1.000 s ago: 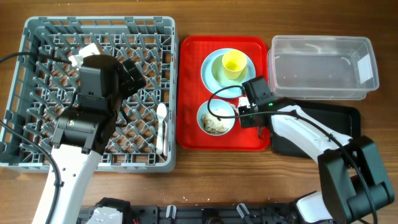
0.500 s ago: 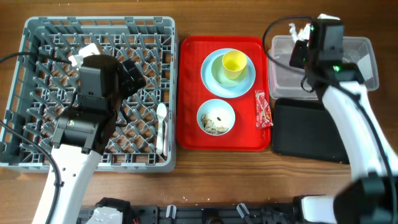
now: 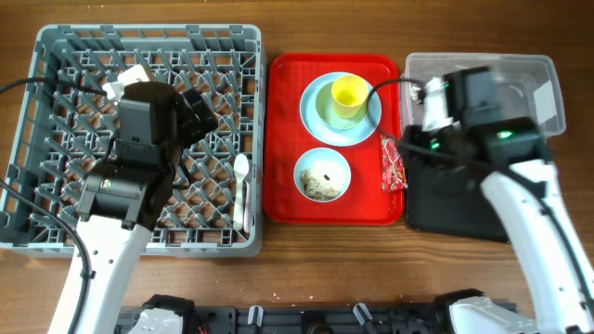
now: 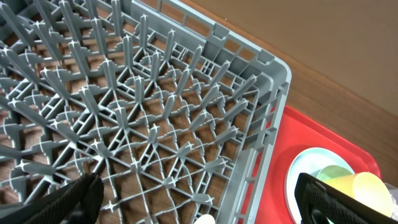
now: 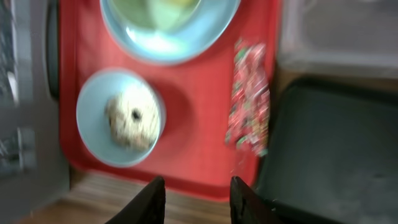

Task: Sort waste into correct bins and load items into the dishwasher rack
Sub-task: 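Carry the tissue with the right gripper into the clear bin and release, then grasp the red wrapper on the tray with the right gripper, then drop the red wrapper into the clear bin with the right gripper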

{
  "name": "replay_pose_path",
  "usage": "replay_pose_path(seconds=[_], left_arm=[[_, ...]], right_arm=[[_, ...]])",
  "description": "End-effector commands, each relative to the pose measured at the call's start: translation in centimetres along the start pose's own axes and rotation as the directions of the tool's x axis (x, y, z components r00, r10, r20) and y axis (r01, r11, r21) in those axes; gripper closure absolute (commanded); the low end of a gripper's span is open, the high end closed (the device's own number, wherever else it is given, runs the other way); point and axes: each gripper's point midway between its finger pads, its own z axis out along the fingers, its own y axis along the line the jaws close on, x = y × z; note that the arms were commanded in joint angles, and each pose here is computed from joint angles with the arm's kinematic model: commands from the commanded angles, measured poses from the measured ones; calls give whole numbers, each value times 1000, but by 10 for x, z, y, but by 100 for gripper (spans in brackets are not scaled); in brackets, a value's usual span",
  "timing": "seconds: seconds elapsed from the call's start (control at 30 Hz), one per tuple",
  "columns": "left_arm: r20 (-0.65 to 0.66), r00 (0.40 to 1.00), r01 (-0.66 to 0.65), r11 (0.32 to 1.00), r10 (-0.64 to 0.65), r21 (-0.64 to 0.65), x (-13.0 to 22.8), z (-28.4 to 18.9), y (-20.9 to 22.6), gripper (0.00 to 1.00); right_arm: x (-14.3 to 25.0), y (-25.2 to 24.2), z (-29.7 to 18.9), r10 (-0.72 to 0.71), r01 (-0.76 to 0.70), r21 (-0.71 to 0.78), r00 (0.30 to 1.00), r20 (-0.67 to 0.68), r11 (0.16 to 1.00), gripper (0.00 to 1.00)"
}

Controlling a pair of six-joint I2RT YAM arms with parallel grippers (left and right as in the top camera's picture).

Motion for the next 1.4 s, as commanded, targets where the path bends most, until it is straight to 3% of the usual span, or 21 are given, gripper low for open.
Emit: replay_pose_path(seconds=[0.0, 0.1, 0.33, 0.57, 0.63, 0.7, 0.73, 0.77, 0.87, 1.03, 1.17, 1.33, 1.37], left_arm=[[14, 1000, 2, 1000, -2, -8, -5, -1, 2, 0], [14, 1000, 2, 1000, -2, -8, -5, -1, 2, 0], [14, 1000, 2, 1000, -2, -8, -5, -1, 2, 0], [14, 1000, 2, 1000, -2, -8, -5, -1, 2, 0], [14, 1000, 2, 1000, -2, -8, -5, -1, 2, 0], [14, 1000, 2, 1000, -2, -8, -5, -1, 2, 0], [14, 1000, 2, 1000, -2, -8, -5, -1, 2, 0], [14, 1000, 2, 1000, -2, -8, -5, -1, 2, 0], [14, 1000, 2, 1000, -2, -8, -5, -1, 2, 0], [14, 1000, 2, 1000, -2, -8, -5, -1, 2, 0], [14, 1000, 2, 1000, -2, -8, -5, -1, 2, 0], [14, 1000, 2, 1000, -2, -8, -5, -1, 2, 0], [14, 1000, 2, 1000, -2, -8, -5, -1, 2, 0]], right_arm=[[26, -5, 36, 50, -46, 132, 998, -34, 990, 65], [27, -10, 72, -20, 11, 215, 999, 38, 977, 61], [26, -51, 117, -40, 38, 443, 999, -6, 896, 54], [30, -56, 157, -61, 84, 454, 996, -67, 887, 54], [34, -47, 171, -51, 82, 397, 995, -88, 914, 55], [37, -44, 178, -46, 81, 372, 994, -101, 925, 67], [37, -44, 178, -48, 83, 372, 994, -102, 924, 85], [38, -44, 177, -65, 104, 371, 991, -114, 923, 96], [28, -38, 153, -88, 130, 371, 988, -129, 920, 96], [-44, -2, 42, -111, 58, 303, 980, 162, 951, 96], [-94, -33, -43, -52, -165, 367, 856, 515, 916, 96], [-134, -108, -20, 65, -359, 395, 804, 591, 846, 96], [-139, -130, -4, 83, -384, 418, 810, 580, 823, 88]])
